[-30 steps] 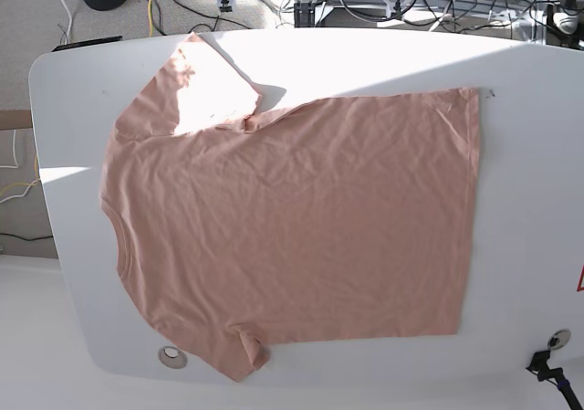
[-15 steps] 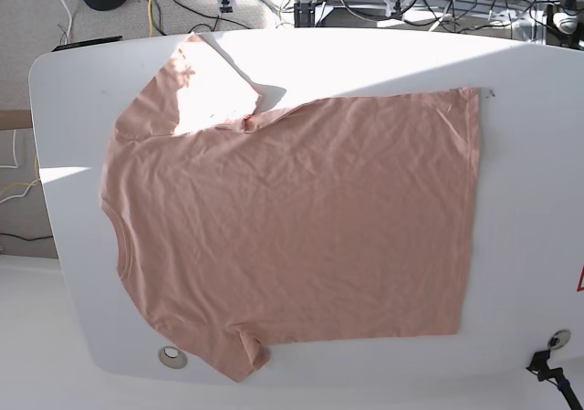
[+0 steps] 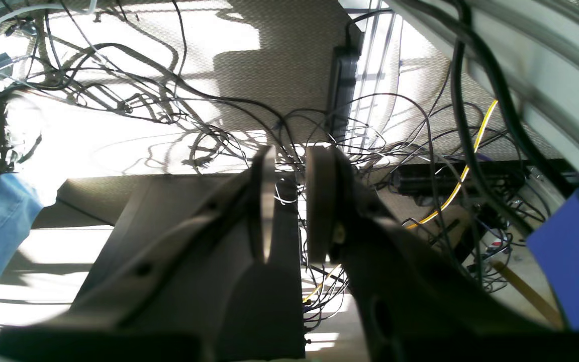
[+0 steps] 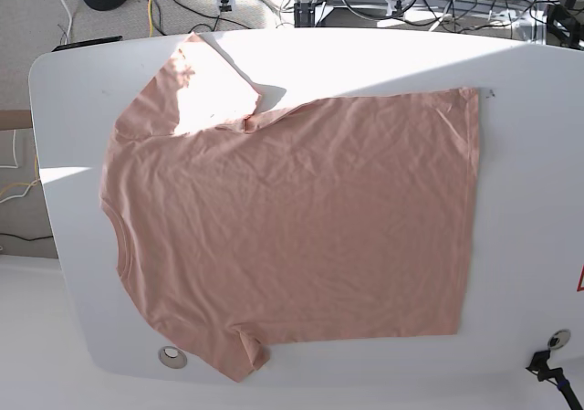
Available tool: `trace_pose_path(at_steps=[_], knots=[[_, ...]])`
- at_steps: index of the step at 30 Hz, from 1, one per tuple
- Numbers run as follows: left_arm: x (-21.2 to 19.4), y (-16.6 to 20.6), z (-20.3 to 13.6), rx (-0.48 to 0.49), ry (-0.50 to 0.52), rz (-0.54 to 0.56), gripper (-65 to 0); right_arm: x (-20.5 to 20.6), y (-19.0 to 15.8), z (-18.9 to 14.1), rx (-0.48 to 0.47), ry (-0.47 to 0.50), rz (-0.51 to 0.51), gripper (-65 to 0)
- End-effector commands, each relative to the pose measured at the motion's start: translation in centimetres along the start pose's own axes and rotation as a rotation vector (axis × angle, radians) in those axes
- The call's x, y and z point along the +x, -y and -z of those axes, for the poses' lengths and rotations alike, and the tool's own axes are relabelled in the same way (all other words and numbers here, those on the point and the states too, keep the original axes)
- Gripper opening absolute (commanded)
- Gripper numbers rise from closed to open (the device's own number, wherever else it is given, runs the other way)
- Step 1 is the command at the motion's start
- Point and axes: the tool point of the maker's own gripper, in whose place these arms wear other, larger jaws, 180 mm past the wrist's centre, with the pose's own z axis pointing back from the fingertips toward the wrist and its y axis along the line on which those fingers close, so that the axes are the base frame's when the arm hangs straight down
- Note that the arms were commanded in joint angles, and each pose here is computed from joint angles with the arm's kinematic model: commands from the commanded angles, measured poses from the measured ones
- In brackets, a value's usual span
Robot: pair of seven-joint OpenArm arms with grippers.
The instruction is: Fold the T-shirt properly
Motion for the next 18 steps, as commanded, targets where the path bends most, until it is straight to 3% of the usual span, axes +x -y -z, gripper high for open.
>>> trace_pose_path(at_steps=[1, 4, 9, 18], knots=[[-0.7, -0.1, 0.0, 0.000, -0.013, 0.003, -49.0, -0.1, 0.3, 0.0, -0.005, -0.006, -0.004, -63.6], [-0.6, -0.1, 0.0, 0.000, -0.010, 0.003, -41.6, -0.1, 0.3, 0.0, -0.005, -0.006, -0.002, -63.6], [-0.6, -0.7, 0.0, 0.009, -0.009, 0.003, -41.5, 0.1, 0.3, 0.0, -0.005, 0.001, -0.006, -63.6], [-1.2, -1.0, -0.3, 0.012, 0.073, 0.008, -41.1, 1.5, 0.6, -0.8, -0.008, 0.152, -0.016, -63.6]])
